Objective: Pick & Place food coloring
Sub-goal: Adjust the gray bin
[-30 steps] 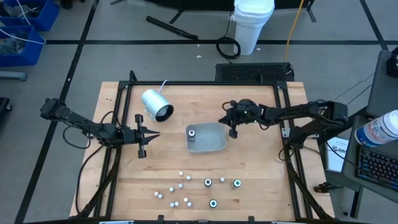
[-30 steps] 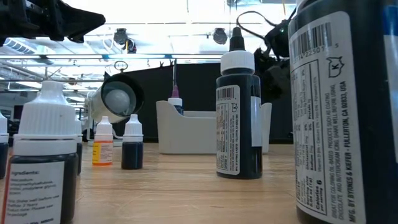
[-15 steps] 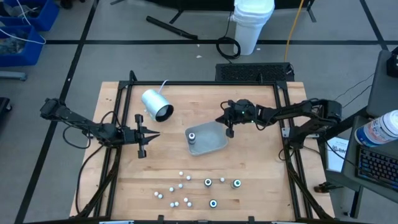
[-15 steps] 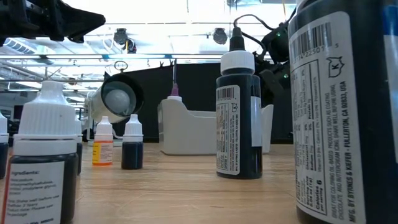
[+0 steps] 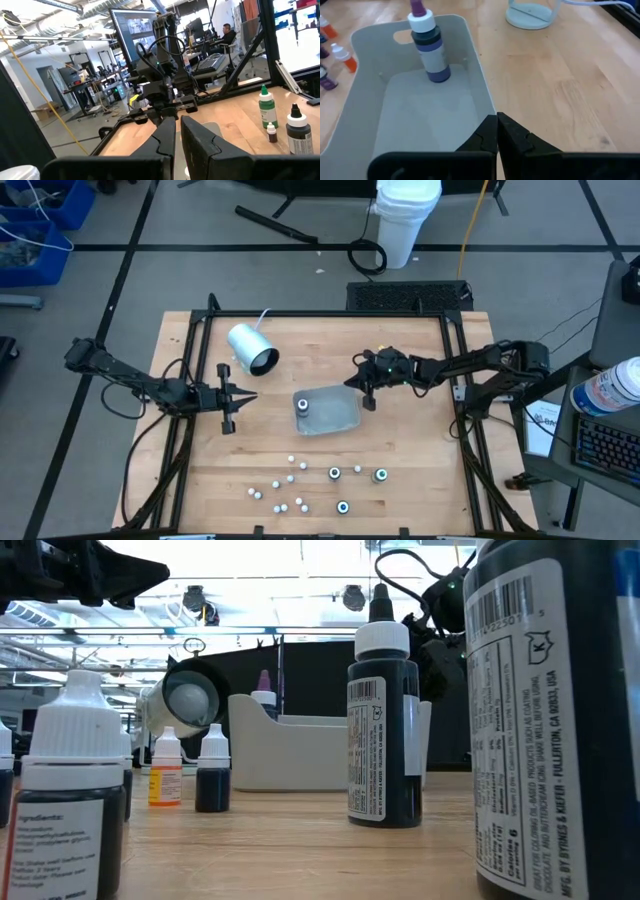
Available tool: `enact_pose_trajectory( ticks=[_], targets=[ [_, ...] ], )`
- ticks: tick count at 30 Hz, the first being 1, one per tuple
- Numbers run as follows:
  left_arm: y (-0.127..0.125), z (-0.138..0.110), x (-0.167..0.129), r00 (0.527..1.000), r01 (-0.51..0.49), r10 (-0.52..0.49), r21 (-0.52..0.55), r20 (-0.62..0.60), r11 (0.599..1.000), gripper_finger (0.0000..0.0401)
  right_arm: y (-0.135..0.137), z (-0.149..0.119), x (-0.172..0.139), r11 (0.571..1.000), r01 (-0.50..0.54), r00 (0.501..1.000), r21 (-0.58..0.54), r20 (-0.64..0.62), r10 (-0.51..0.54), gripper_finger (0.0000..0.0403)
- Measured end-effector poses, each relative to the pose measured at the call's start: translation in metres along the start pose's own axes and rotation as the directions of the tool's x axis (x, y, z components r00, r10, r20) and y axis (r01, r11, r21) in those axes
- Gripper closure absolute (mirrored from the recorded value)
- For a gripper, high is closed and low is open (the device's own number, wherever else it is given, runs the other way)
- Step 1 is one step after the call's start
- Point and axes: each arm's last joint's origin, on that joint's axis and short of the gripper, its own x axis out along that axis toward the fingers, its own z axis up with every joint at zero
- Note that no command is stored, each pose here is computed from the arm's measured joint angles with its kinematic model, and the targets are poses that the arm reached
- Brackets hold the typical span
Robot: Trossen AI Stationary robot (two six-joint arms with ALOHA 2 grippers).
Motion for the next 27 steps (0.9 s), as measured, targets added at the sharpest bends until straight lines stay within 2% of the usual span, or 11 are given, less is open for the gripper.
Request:
enact_pose_trajectory(
  ticks=[9, 18, 24, 27],
  targets=[
    [0.000, -0.001, 0.000, 1.000, 0.002, -0.003, -0.014, -0.006, 1.000, 0.0364, 0.007, 0.000, 0.001, 0.997, 0.082, 0.997, 0.005, -0.004, -0.082, 0.0403],
    [-0.002, -0.004, 0.000, 0.999, 0.021, -0.023, -0.058, -0.033, 0.998, 0.0364, 0.008, 0.001, 0.001, 0.997, 0.072, 0.997, -0.021, 0.011, -0.072, 0.0401],
    [-0.002, -0.004, 0.000, 0.999, 0.028, -0.031, -0.073, -0.036, 0.997, 0.0364, 0.017, 0.005, -0.001, 0.994, 0.068, 0.997, -0.082, 0.033, -0.066, 0.0365],
    [-0.004, -0.004, 0.000, 0.997, 0.079, -0.080, -0.074, -0.018, 0.994, 0.0364, 0.023, 0.010, -0.007, 0.988, 0.105, 0.993, -0.113, 0.057, -0.099, 0.0334]
  ],
)
